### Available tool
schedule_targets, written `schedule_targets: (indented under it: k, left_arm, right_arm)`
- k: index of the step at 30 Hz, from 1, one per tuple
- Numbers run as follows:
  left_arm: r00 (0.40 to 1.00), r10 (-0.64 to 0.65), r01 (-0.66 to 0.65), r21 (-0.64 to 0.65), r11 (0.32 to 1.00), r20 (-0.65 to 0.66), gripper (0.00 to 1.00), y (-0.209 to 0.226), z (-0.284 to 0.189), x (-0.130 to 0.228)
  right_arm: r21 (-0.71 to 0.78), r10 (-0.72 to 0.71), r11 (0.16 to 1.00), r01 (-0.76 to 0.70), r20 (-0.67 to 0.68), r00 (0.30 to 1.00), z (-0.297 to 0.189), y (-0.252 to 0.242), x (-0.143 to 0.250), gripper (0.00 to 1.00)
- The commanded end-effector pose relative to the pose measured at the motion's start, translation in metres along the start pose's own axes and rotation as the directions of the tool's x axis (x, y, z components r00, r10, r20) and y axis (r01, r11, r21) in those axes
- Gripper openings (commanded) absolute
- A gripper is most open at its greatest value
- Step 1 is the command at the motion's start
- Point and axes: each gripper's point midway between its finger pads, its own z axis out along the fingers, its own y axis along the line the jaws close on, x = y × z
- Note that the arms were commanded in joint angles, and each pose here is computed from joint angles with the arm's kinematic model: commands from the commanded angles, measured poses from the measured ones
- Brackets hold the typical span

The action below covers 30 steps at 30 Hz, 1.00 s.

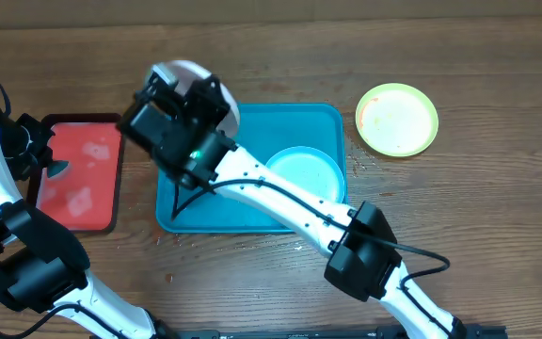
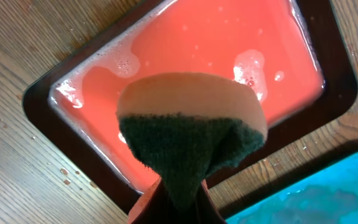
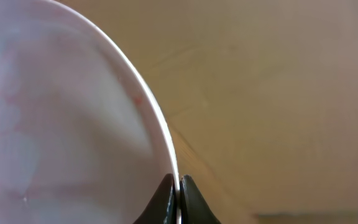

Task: Clean dirty plates on tray and stack at the side
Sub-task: 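Lift the white plate with the right gripper and carry it right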

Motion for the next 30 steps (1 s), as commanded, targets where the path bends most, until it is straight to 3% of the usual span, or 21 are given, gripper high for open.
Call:
schedule_targets:
  k: [1,4,6,8,13,18,24,27,30]
  left_arm:
    - [1.0,0.018,-0.018,0.009,1.0,-0.018,0.04,-0.001,0.002,0.003]
    - [1.0,0.018,-0.017,0.007,1.0,-0.022,0.04,0.0,0.002,0.004]
    - [1.0,0.018,-0.017,0.008,1.0,-0.021,0.04,0.0,0.002,0.004]
    - [1.0,0.018,-0.017,0.008,1.0,-0.019,0.04,0.0,0.002,0.003]
    - [1.0,0.018,-0.018,0.011,1.0,-0.014,0.04,-0.001,0.002,0.002]
    - [1.0,0.018,-0.018,0.011,1.0,-0.012,0.04,-0.001,0.002,0.002]
    - [1.0,0.018,-0.018,0.012,1.0,-0.011,0.04,-0.002,0.002,0.001]
    - [1.0,0.019,-0.019,0.012,1.0,-0.01,0.04,-0.002,0.002,0.002]
    - [1.0,0.023,-0.023,0.013,1.0,-0.011,0.04,-0.004,0.002,0.002]
  right_arm:
    - [0.041,0.369,0.929,-0.368,-0.01,0.929,0.016,-0.092,0.001,0.11]
    - [-0.185,0.422,0.875,-0.447,-0.159,0.893,0.044,-0.1,0.03,0.11]
    - [-0.296,0.465,0.786,-0.543,-0.297,0.834,0.062,-0.105,0.057,0.04]
    - [-0.352,0.488,0.672,-0.652,-0.452,0.746,0.079,-0.111,0.09,0.04]
    - [-0.268,0.457,0.462,-0.846,-0.745,0.485,0.123,-0.145,0.198,0.04]
    - [-0.141,0.443,0.269,-0.953,-0.86,0.252,0.148,-0.168,0.281,0.05]
    - [-0.121,0.433,0.174,-0.977,-0.882,0.187,0.167,-0.159,0.325,0.22]
    - [-0.169,0.452,0.128,-0.977,-0.867,0.209,0.178,-0.147,0.32,0.37]
    - [-0.258,0.489,0.115,-0.959,-0.826,0.28,0.191,-0.135,0.298,0.44]
